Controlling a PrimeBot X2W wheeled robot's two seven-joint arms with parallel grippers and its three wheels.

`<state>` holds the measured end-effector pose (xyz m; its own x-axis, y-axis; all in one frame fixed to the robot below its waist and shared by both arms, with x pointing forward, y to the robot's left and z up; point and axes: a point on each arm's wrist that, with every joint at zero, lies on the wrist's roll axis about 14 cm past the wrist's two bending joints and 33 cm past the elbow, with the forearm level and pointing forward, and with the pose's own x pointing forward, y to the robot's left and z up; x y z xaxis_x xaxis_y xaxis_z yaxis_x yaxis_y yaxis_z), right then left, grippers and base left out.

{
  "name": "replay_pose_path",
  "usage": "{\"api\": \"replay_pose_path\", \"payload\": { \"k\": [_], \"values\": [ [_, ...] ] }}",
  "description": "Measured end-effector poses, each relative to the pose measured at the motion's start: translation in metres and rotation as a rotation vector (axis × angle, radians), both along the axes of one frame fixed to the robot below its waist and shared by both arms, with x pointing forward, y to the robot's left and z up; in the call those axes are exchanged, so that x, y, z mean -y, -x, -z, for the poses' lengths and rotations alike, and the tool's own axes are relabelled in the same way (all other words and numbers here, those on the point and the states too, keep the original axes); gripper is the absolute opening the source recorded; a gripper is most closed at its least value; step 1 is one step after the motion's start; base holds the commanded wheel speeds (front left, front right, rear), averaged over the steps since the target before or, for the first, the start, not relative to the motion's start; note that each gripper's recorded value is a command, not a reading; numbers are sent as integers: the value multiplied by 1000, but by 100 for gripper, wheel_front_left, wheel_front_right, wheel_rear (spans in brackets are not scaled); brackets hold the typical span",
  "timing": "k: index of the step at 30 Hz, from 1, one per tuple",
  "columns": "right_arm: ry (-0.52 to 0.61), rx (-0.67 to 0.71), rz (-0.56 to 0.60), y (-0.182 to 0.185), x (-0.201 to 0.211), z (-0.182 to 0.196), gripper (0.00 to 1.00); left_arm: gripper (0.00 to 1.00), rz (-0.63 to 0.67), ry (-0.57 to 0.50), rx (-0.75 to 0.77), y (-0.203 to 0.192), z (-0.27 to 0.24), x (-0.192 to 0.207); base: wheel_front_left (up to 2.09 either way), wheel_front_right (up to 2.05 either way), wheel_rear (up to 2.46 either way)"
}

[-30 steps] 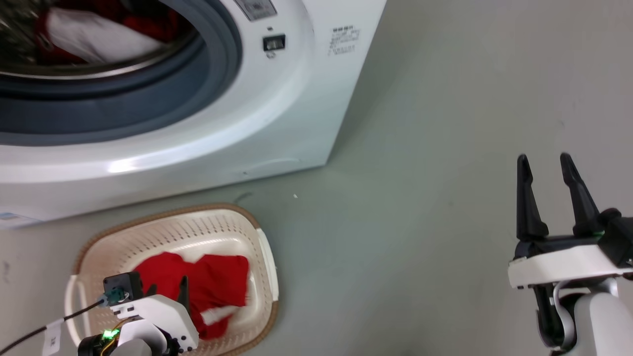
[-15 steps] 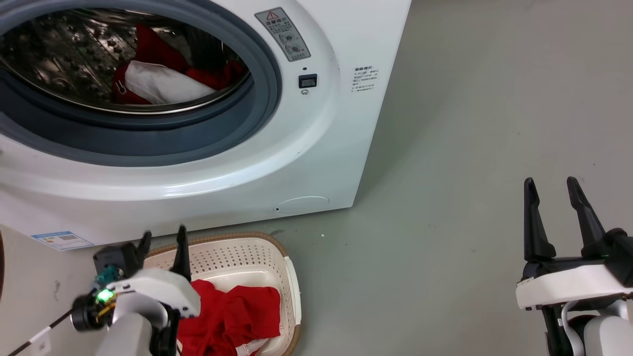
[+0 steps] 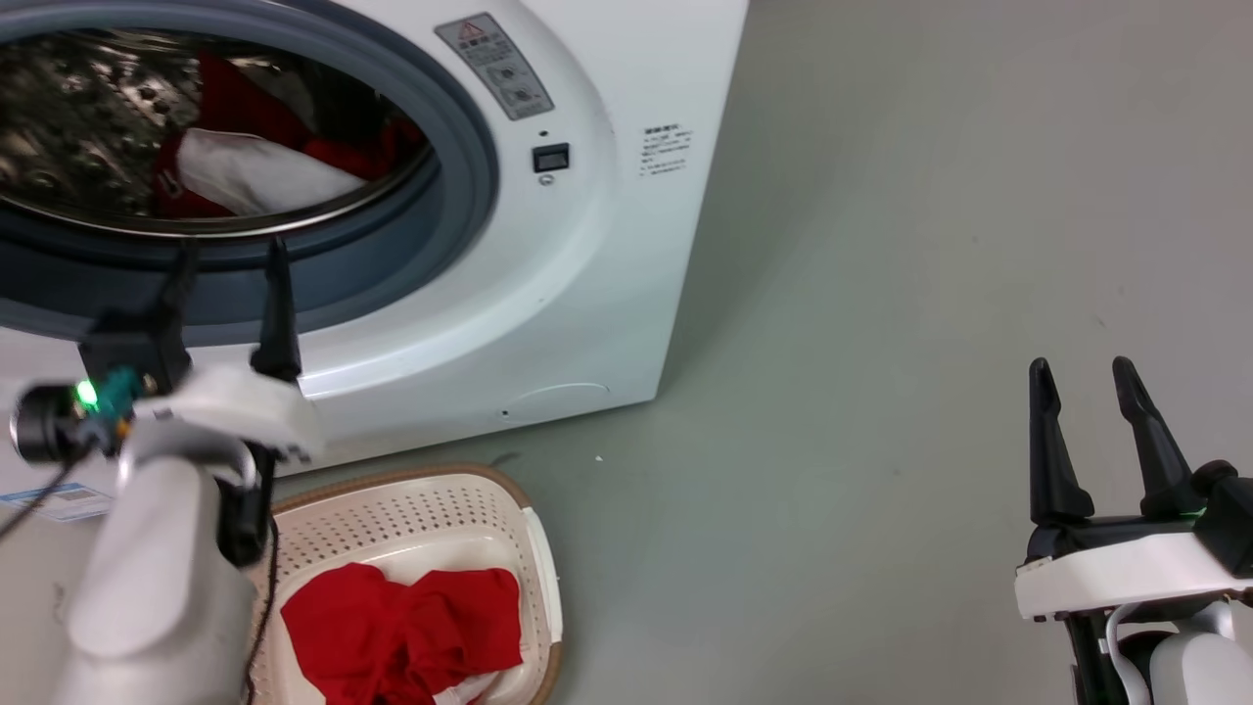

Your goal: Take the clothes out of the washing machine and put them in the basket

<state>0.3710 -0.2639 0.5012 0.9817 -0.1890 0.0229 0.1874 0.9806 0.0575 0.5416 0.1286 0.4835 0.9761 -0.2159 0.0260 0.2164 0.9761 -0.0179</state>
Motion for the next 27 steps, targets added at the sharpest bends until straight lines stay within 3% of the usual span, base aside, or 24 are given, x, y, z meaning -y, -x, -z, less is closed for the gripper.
{"api": "replay_pose_path", "payload": {
  "k": [7, 20, 27],
  "values": [
    [-28, -44, 40, 4, 10, 20, 100, 100, 42, -99, -9, -61, -12, 4, 0, 0, 0],
    [-73, -153, 99, -1, 25, 66, 100, 100, 51, -307, -347, -148, 65, -10, 0, 0, 0],
    [-80, -192, 132, -4, 34, 80, 100, 100, 44, -364, -488, -184, 93, -11, 0, 0, 0]
  ]
}}
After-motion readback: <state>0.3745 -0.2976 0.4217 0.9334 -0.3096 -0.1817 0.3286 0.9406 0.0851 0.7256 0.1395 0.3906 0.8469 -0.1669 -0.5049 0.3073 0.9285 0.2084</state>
